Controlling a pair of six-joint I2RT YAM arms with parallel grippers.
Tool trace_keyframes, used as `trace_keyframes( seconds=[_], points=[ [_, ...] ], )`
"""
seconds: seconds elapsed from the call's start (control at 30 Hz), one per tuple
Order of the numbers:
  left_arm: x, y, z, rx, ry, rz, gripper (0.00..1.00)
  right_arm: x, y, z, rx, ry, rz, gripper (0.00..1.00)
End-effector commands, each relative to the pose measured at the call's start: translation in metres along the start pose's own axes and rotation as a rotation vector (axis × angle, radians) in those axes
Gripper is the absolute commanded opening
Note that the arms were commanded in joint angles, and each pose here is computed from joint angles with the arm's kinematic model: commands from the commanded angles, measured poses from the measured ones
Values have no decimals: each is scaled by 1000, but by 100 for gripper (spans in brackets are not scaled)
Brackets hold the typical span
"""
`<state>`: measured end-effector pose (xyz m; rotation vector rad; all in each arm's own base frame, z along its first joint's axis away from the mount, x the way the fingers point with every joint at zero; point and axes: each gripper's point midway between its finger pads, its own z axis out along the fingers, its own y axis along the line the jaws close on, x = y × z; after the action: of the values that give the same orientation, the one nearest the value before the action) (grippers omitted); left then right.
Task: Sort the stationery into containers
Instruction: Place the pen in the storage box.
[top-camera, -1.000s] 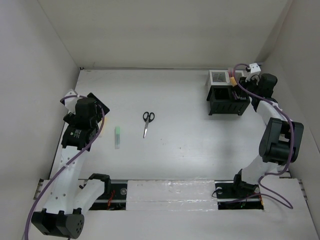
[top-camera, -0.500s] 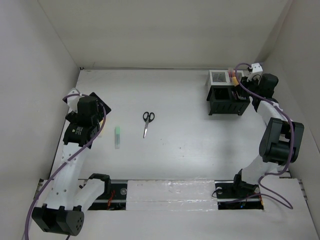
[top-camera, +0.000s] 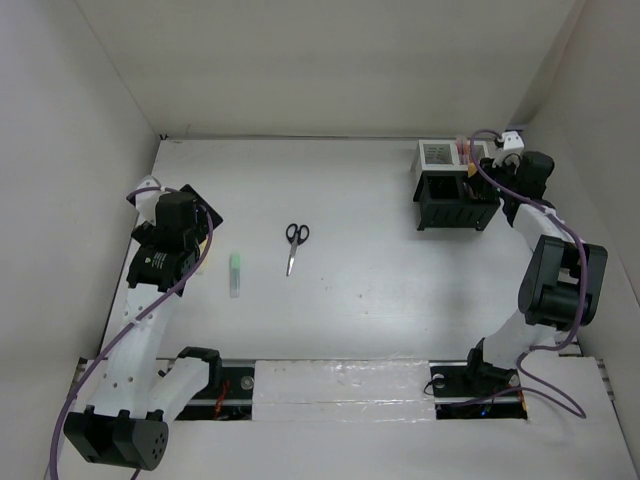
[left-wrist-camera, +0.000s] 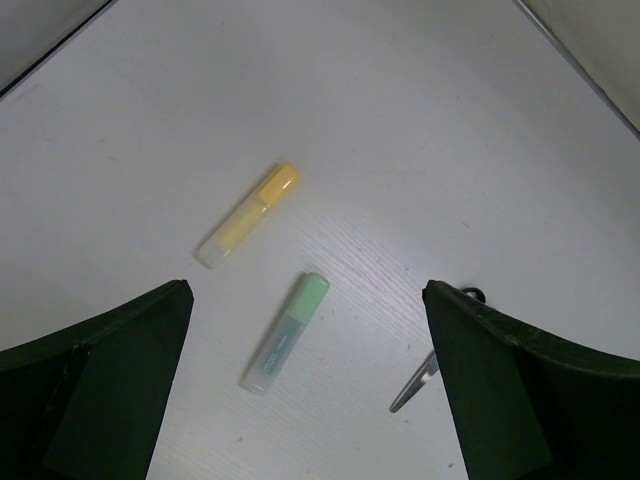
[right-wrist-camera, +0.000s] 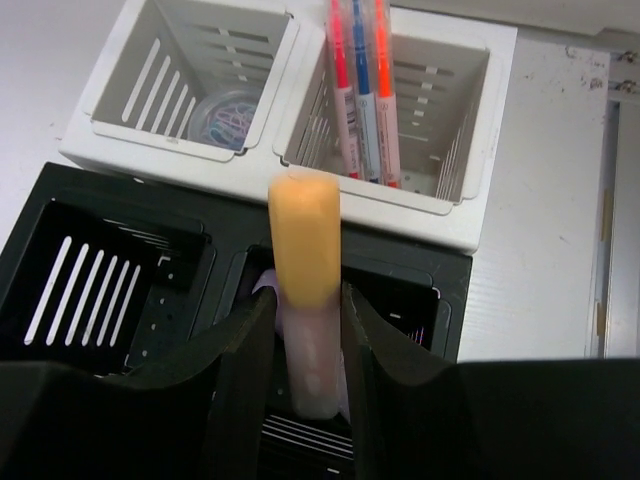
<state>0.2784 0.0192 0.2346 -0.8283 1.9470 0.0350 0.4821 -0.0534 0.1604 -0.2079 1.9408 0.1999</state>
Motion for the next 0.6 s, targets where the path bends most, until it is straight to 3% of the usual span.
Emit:
trace_keyframes(
  seconds=[0.0, 0.17, 0.27, 0.3, 0.33, 0.4, 0.57],
  points=[
    [-7, -5, -1, 20, -22, 1, 100, -36, -3, -12, 28, -101, -45, 40],
    [-7, -5, -1, 20, -22, 1, 100, -40, 1, -23, 41, -114, -43, 45],
    [-8, -5, -3, 25, -28, -3, 100, -64, 8, -41, 48, -171, -45, 49],
    [-8, -5, -3, 25, -28, -3, 100, -67, 11, -46, 40, -183, -51, 58],
    [-8, -5, -3, 25, -28, -3, 100, -71, 18, -50, 33, -194, -60, 58],
    [-9, -4, -3, 18, -34, -3, 100, -91, 31, -64, 29, -239, -88, 100],
    [-7, -4, 0, 11, -25, 3, 100, -116, 101, -75, -66, -292, -124, 100]
  ],
)
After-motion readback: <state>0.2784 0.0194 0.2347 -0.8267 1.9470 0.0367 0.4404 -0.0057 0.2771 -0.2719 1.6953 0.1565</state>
